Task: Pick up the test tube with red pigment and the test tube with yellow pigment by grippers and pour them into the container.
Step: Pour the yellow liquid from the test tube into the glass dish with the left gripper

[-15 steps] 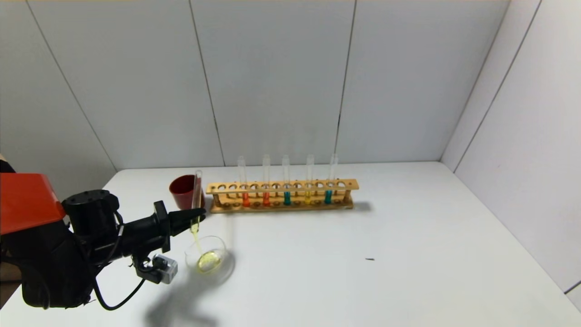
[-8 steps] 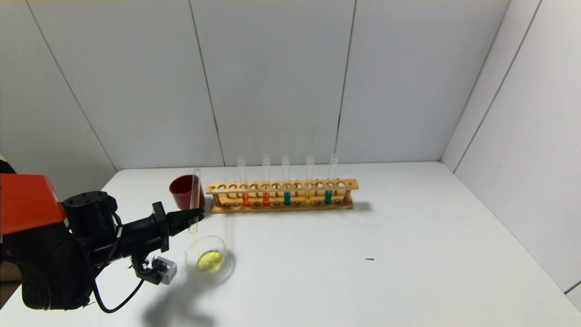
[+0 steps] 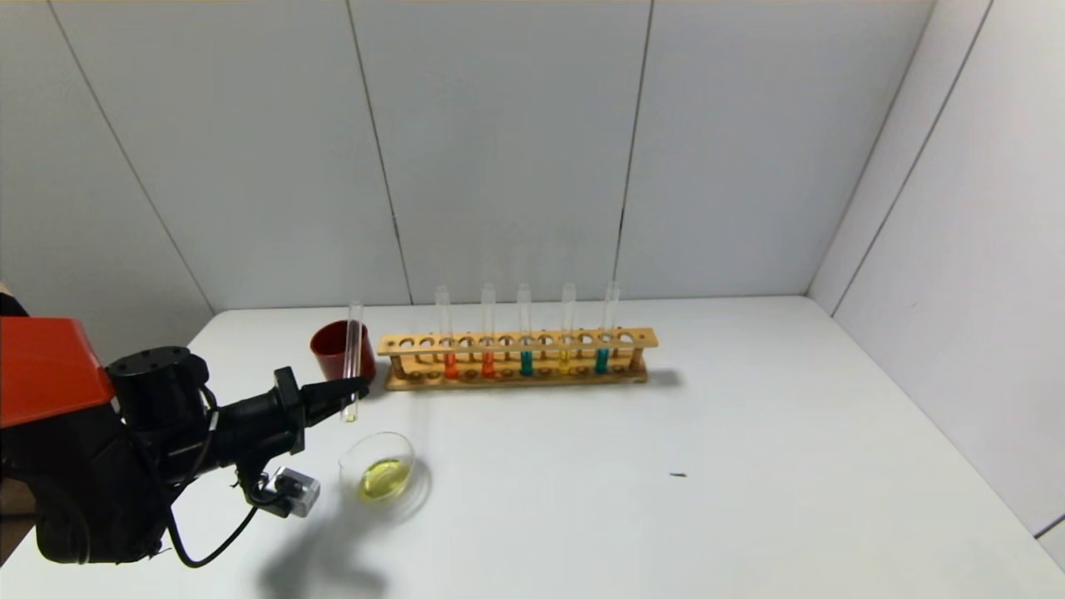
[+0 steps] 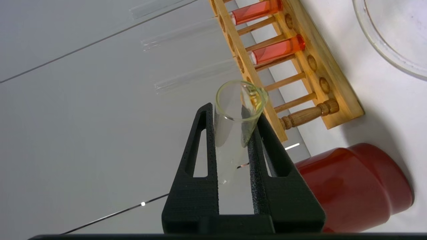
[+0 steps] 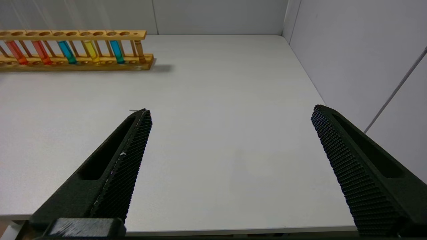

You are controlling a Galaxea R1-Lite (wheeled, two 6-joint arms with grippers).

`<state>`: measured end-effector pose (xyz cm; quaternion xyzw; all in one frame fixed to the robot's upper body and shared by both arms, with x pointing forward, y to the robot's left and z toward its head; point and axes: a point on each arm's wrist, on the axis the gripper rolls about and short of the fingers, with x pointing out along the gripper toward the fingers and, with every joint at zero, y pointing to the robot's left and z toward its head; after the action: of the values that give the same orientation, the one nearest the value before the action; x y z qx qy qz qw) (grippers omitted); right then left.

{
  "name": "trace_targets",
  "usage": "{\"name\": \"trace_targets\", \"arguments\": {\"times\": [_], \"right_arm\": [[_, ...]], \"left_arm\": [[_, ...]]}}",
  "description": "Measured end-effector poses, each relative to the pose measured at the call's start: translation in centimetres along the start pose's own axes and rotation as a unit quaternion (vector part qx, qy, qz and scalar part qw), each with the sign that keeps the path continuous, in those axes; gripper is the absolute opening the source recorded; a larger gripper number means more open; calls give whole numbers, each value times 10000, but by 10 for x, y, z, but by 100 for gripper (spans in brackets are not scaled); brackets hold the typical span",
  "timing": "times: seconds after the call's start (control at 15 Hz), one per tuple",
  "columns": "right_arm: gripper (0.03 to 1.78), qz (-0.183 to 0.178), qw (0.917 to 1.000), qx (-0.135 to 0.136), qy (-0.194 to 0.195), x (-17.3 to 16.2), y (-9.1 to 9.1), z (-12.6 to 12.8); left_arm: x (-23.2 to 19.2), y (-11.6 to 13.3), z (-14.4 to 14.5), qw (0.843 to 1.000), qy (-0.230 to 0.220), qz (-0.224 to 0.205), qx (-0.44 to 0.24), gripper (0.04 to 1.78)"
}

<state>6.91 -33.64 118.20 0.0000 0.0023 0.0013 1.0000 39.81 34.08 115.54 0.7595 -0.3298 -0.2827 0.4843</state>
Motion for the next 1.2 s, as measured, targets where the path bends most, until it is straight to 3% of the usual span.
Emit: {"name": "trace_targets", "arguments": {"times": [1.2], "right_arm": [[175,-2,10000,0,-2,0,0,0]], "left_arm": [[-1,7,7,9970,-11,-23,772,32]]}}
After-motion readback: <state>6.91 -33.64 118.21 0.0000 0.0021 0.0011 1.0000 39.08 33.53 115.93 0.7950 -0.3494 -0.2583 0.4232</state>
